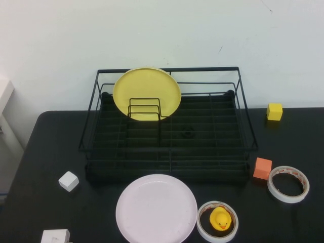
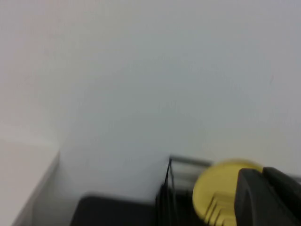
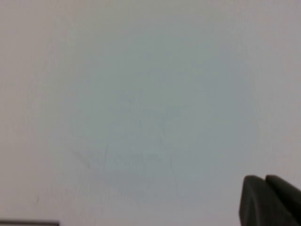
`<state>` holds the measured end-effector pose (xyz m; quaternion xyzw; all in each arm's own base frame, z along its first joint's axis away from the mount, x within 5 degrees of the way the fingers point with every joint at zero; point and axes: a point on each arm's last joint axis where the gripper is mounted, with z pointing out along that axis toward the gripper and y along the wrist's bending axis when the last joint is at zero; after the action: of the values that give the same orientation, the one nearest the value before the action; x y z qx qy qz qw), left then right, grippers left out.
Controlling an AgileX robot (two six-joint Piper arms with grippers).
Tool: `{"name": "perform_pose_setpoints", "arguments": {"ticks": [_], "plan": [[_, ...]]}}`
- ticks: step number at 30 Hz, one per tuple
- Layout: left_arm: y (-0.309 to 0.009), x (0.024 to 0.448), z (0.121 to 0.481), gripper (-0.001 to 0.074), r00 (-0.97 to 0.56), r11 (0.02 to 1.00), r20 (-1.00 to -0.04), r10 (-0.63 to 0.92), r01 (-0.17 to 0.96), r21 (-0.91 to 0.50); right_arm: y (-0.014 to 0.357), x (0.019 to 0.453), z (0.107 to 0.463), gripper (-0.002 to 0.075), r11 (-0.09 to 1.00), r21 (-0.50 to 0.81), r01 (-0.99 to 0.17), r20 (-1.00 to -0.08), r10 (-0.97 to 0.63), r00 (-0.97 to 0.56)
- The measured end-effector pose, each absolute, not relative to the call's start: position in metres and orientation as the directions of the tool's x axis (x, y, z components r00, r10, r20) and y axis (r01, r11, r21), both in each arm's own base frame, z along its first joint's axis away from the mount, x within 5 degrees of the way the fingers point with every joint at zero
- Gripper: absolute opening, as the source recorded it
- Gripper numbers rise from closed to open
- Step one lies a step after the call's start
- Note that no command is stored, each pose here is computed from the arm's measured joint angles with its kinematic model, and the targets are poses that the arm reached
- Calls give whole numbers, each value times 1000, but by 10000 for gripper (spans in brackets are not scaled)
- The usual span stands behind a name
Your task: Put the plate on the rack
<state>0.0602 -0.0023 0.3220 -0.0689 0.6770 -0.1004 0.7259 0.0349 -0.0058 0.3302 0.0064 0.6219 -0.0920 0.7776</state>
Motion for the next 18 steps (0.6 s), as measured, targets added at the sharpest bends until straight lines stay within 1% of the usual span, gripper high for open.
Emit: {"name": "perform_pose_setpoints", "arguments": {"ticks": [3, 5, 8, 9, 11, 13, 15, 18], "plan": [[-3, 79, 312, -2, -51, 967, -966, -253, 26, -255, -8, 55, 327, 0, 991, -46, 127, -999, -43, -21], [-4, 90, 305, -1, -113, 957, -951, -288, 10, -291, -6, 69, 316, 0, 996, -15, 91, -983, 2, -182], [-5, 102, 291, -1, -230, 934, -907, -353, -31, -356, 3, 89, 296, 0, 999, -3, -44, -911, -21, -411], [-6, 107, 285, -1, -275, 926, -886, -373, -49, -375, 8, 95, 290, 0, 993, 0, -114, -881, -54, -469], [-8, 114, 275, -1, -357, 908, -838, -413, -85, -411, 16, 108, 280, 0, 969, 19, -244, -831, -120, -543], [-10, 120, 265, -1, -440, 881, -770, -462, -130, -454, 24, 120, 272, 0, 935, 62, -350, -796, -165, -582], [-13, 126, 257, -1, -496, 847, -699, -516, -173, -502, 29, 132, 265, 0, 903, 104, -417, -770, -192, -609], [-16, 131, 251, -1, -531, 810, -631, -566, -213, -547, 33, 154, 250, 0, 862, 168, -478, -730, -217, -648]]}}
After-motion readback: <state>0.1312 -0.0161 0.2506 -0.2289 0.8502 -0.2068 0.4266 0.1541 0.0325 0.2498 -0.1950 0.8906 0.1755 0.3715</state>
